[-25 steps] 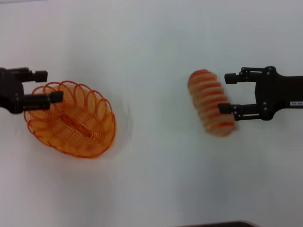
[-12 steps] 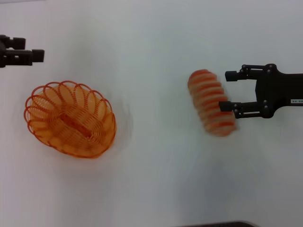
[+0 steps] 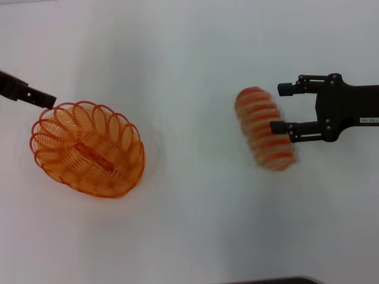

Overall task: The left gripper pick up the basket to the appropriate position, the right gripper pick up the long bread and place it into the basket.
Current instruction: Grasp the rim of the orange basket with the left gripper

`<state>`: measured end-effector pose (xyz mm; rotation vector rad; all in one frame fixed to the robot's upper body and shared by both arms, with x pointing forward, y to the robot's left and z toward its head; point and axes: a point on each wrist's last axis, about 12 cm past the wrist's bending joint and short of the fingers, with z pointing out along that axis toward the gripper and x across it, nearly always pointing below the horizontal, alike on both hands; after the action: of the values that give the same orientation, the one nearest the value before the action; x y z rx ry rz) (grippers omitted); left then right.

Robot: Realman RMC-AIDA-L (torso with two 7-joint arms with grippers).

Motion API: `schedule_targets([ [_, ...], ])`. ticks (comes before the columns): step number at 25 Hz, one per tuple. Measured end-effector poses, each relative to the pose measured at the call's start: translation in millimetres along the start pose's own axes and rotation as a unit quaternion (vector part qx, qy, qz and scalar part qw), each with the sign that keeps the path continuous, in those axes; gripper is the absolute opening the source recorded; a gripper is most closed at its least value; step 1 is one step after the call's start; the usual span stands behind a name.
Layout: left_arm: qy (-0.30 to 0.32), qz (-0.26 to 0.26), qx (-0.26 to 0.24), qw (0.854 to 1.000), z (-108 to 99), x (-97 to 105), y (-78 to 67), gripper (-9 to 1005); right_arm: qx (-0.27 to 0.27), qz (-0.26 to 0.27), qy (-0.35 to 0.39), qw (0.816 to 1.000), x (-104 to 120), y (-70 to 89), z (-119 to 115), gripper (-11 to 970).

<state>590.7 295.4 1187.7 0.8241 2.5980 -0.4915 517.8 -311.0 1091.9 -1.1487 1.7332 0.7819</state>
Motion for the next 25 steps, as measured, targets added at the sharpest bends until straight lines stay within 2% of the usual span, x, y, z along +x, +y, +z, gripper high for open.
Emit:
schedule_targets([
  [5, 0.066, 0.006, -0.043, 0.997, 7, -17, -8.0, 750, 0.002, -0.003, 0.001, 1.000, -2, -2.6, 2, 820],
  [11, 0.090, 0.010, -0.060, 0.994, 12, -33, -16.1, 749, -0.002, -0.007, 0.004, 1.000, -4, -3.1, 6, 819],
  [25, 0.110, 0.008, -0.064, 0.992, 33, -33, -15.5, 747, -0.006, -0.007, 0.005, 1.000, -4, -2.5, 8, 820],
])
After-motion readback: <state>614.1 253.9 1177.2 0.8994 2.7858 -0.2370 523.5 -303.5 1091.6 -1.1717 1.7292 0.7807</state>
